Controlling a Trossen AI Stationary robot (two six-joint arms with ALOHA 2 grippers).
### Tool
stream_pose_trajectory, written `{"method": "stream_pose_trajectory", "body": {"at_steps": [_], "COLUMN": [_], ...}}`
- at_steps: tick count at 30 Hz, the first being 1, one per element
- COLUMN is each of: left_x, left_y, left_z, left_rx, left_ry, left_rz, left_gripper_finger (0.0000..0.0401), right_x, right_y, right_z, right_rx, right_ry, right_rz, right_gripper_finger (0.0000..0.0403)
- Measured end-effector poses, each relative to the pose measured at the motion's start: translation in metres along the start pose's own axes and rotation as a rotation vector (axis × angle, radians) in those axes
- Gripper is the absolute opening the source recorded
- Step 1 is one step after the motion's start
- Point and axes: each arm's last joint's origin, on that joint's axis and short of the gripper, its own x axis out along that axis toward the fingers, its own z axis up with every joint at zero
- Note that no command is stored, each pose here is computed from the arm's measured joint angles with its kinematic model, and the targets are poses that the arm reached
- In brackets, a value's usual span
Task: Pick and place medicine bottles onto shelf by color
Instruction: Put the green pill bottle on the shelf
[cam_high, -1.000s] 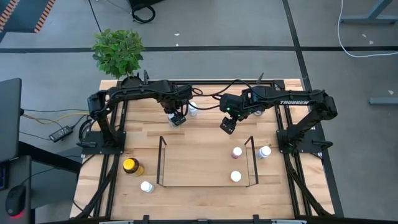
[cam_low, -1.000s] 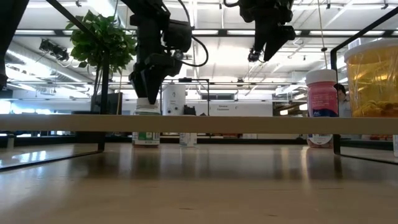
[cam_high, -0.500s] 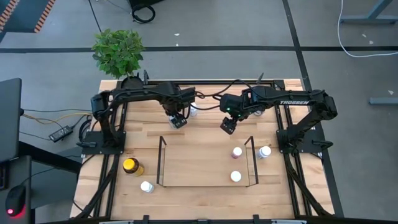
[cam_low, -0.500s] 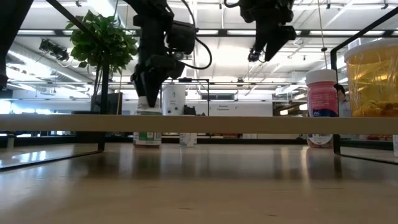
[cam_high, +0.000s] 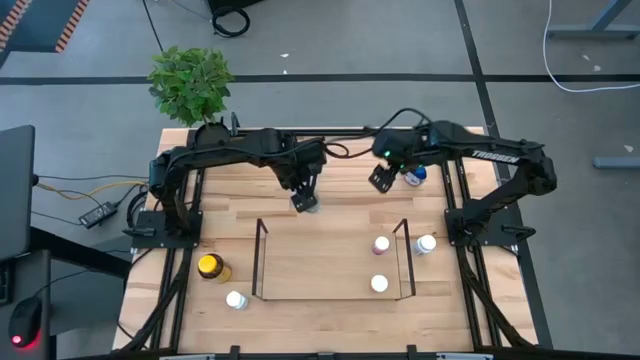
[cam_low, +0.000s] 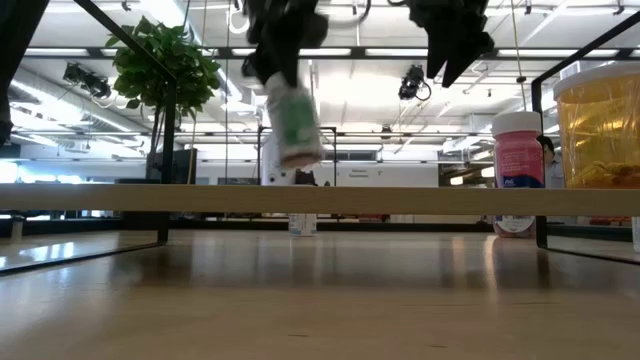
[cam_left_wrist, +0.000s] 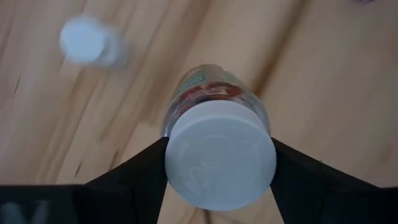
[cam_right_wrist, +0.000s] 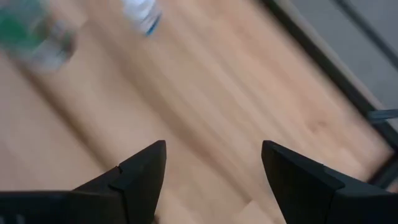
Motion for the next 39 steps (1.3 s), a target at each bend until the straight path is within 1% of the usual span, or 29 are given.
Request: {"method": "stream_pose_trajectory", "body": {"at_steps": [3, 6, 8, 11, 14, 16, 20, 22, 24, 26, 29, 33, 36, 39], "left_x": [-0.019, -0.031, -0.036, -0.040, -0.040, -0.038, -0.030, -0.022, -0.015, -0.006, 0.007, 0.023, 0.028, 0.029], "left_y": [-0.021, -0.042, -0.054, -0.073, -0.092, -0.106, -0.129, -0.138, -0.148, -0.156, -0.165, -0.172, -0.175, -0.178], "left_z": [0.002, 0.001, 0.000, -0.005, -0.010, -0.012, -0.015, -0.016, -0.016, -0.019, -0.023, -0.027, -0.026, -0.025], "left_rx": [0.054, 0.105, 0.133, 0.156, 0.198, 0.216, 0.175, 0.172, 0.185, 0.202, 0.245, 0.262, 0.247, 0.239], "left_ry": [-0.073, -0.142, -0.171, -0.204, -0.234, -0.258, -0.280, -0.269, -0.287, -0.269, -0.231, -0.179, -0.185, -0.201], "left_rz": [-0.036, -0.077, -0.100, -0.137, -0.172, -0.200, -0.251, -0.250, -0.254, -0.243, -0.215, -0.194, -0.203, -0.216], "left_gripper_finger": [0.0252, 0.0244, 0.0237, 0.0236, 0.0244, 0.0249, 0.0240, 0.0236, 0.0236, 0.0239, 0.0247, 0.0242, 0.0238, 0.0243], "right_x": [-0.007, -0.011, -0.012, -0.012, -0.012, -0.012, -0.013, -0.013, -0.013, -0.013, -0.013, -0.014, -0.013, -0.013], "right_y": [-0.017, -0.030, -0.036, -0.041, -0.042, -0.041, -0.036, -0.035, -0.035, -0.035, -0.035, -0.035, -0.036, -0.037], "right_z": [0.002, 0.004, 0.005, 0.006, 0.006, 0.004, 0.002, 0.001, 0.001, 0.001, 0.000, -0.001, 0.000, 0.001], "right_rx": [0.040, 0.072, 0.087, 0.090, 0.078, 0.070, 0.013, -0.020, -0.047, -0.063, -0.074, -0.133, -0.152, -0.155], "right_ry": [-0.032, -0.051, -0.054, -0.047, -0.032, -0.010, 0.007, 0.008, 0.008, 0.013, 0.025, 0.027, 0.023, 0.015], "right_rz": [-0.034, -0.049, -0.054, -0.037, -0.019, 0.002, 0.037, 0.040, 0.041, 0.039, 0.047, 0.050, 0.050, 0.050], "right_gripper_finger": [0.0271, 0.0271, 0.0271, 0.0271, 0.0271, 0.0271, 0.0271, 0.0271, 0.0271, 0.0271, 0.0271, 0.0271, 0.0271, 0.0271]}}
